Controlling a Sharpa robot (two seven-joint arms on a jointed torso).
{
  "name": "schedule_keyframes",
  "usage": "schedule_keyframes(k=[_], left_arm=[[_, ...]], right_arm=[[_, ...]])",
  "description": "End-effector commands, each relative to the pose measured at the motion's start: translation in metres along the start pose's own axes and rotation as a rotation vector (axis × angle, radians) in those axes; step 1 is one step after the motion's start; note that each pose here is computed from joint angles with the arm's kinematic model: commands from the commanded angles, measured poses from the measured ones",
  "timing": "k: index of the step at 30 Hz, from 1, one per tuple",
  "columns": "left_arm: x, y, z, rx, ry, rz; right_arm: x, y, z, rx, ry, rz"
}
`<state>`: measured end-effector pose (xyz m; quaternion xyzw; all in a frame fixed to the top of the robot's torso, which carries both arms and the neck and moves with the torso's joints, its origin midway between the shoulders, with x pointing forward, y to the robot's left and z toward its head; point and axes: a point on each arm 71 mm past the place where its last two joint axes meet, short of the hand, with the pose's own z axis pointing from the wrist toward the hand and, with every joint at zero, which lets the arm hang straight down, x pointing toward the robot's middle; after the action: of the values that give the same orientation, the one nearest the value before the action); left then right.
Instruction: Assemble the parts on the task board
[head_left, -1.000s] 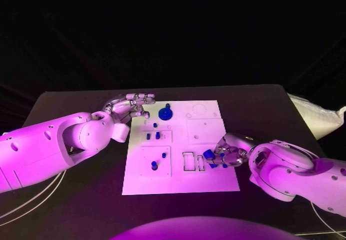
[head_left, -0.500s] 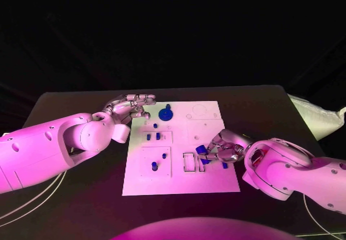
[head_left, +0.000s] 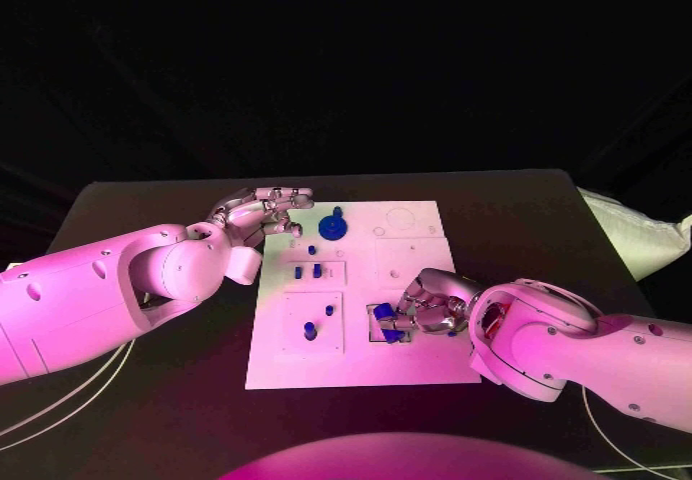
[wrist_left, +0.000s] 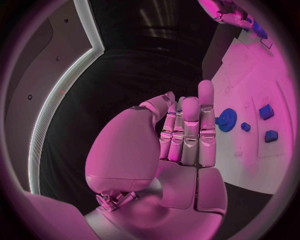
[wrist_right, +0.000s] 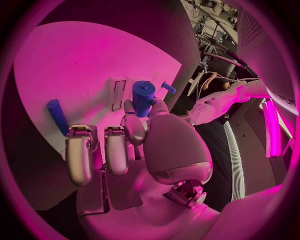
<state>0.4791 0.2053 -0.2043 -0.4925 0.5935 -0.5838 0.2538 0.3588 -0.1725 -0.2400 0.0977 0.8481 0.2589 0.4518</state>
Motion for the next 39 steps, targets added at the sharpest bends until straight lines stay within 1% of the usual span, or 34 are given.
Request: schedule_keyframes(k=[1,6,9,15,21,29,32,35,39], left_arm=[[0.0035,-0.0004,0.0004,0.005,0.024,-0.003],[0.0035,-0.0004,0.0004,0.004,0.024,-0.003],[0.0038,-0.0003,0.0005,0.004,0.024,-0.003],[0.0037,-0.0003,0.0006,0.004,0.024,-0.003],[0.0035,-0.0003,0.0006,0.004,0.025,-0.003],[0.0033,-0.0002,0.0009,0.003,0.025,-0.003],[0.0032,-0.0001,0.0009,0.003,0.025,-0.003],[0.0028,0.0,0.0008,0.003,0.024,-0.003],[0.002,0.0,0.0003,0.003,0.021,-0.002]], right_arm=[[0.001,-0.001,0.001,0.015,0.005,-0.05],[-0.002,-0.001,0.004,0.016,-0.047,-0.065],[-0.003,0.001,0.005,0.005,-0.067,-0.073],[-0.003,0.003,0.005,-0.01,-0.082,-0.091],[-0.002,0.004,0.005,-0.02,-0.082,-0.109],[0.0,0.008,0.006,-0.033,-0.083,-0.174],[0.0,0.007,0.006,-0.033,-0.093,-0.185],[-0.003,0.005,0.003,-0.032,-0.116,-0.169],[-0.012,-0.004,-0.006,-0.023,-0.141,-0.126]])
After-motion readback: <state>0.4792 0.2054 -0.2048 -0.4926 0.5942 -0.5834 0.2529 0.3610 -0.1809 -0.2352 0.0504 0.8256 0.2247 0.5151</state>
